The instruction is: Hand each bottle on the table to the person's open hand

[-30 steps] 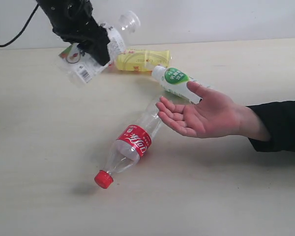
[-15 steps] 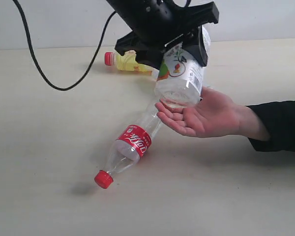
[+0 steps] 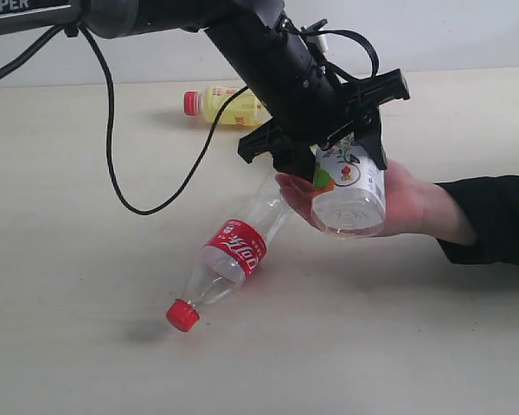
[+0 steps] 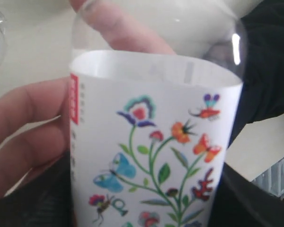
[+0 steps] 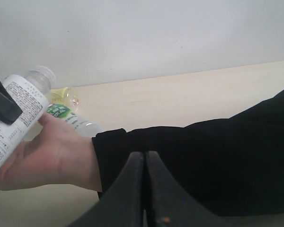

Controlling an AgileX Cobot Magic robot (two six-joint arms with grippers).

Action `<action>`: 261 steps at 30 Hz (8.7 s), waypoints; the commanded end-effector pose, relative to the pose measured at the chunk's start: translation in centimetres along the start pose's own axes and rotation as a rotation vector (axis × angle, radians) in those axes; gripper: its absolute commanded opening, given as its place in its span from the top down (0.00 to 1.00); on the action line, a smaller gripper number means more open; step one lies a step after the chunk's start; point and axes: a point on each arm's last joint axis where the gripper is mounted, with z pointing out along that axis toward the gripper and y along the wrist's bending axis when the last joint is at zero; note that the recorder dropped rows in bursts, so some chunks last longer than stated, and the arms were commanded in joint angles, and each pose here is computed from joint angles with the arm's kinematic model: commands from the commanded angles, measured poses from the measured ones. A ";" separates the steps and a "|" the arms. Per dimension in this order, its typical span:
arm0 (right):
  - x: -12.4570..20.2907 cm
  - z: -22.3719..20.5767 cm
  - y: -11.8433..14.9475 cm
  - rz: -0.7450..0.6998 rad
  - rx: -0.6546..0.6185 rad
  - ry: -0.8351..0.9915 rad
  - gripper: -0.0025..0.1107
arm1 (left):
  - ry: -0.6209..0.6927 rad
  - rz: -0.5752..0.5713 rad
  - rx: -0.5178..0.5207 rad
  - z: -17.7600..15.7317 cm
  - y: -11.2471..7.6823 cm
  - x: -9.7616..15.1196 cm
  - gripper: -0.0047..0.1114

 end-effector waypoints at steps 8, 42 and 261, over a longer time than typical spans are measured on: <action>0.1 0.0 0.0 -0.010 0.003 -0.008 0.98 | -0.090 0.025 0.055 -0.1 -0.6 -0.8 0.46; 0.1 0.0 0.0 -0.010 0.003 -0.008 0.98 | -0.204 0.609 -0.324 -12.4 3.1 -1.9 0.24; 0.1 0.0 0.0 -0.010 0.003 -0.008 0.98 | -0.176 2.030 -0.588 6.2 3.1 -5.5 0.08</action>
